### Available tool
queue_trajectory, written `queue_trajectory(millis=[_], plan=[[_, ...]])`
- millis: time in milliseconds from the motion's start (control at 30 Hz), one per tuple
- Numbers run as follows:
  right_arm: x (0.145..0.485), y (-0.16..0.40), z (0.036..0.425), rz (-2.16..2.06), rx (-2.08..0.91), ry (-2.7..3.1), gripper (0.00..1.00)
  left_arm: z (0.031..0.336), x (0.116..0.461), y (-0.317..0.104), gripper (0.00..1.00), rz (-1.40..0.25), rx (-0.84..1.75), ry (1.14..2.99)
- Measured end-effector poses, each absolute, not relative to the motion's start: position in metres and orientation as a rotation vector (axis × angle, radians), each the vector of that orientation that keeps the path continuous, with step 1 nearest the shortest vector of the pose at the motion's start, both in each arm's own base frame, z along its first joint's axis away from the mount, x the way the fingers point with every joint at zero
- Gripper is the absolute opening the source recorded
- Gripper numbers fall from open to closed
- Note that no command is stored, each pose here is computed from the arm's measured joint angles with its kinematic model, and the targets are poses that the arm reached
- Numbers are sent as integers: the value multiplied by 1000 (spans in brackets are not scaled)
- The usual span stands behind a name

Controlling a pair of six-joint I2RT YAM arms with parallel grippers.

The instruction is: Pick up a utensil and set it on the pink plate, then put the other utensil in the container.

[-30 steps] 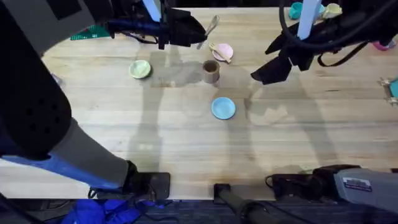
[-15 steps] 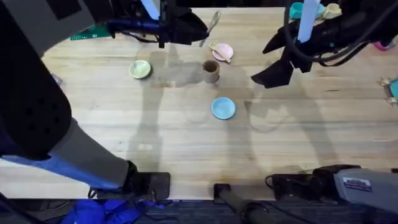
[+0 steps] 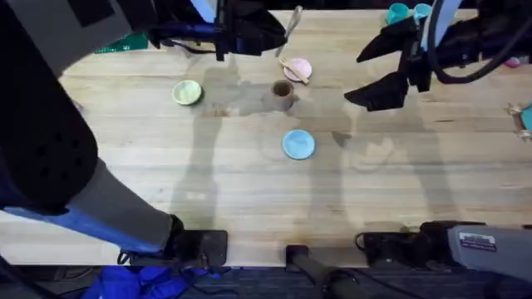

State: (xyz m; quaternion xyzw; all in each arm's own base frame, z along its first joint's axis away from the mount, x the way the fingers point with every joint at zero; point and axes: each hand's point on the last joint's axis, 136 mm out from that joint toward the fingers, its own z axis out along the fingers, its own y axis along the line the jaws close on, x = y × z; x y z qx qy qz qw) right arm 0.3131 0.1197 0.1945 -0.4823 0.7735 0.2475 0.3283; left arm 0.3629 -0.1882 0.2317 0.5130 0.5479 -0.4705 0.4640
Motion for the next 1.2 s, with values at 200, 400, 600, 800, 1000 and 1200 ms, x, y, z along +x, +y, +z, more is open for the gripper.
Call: queue_trajectory(millis=[200,400,600,800,1000,1200], plan=[[315,127,184,740,-1279,2005,996,236,360,-192,42,-1178,1266,1312],[313,134,187,797,-1298,1939,996,236,359,-192,42,-1180,1266,1310],[314,136,185,822,-1309,1918,996,236,359,-192,42,-1180,1266,1310],[313,136,184,822,-1314,1912,996,239,358,-193,42,-1172,1282,1250],[314,136,184,817,-1316,1915,996,219,362,-194,42,-1232,1259,1236],[314,135,182,808,-1321,1920,996,209,366,-194,42,-1242,1254,1243]])
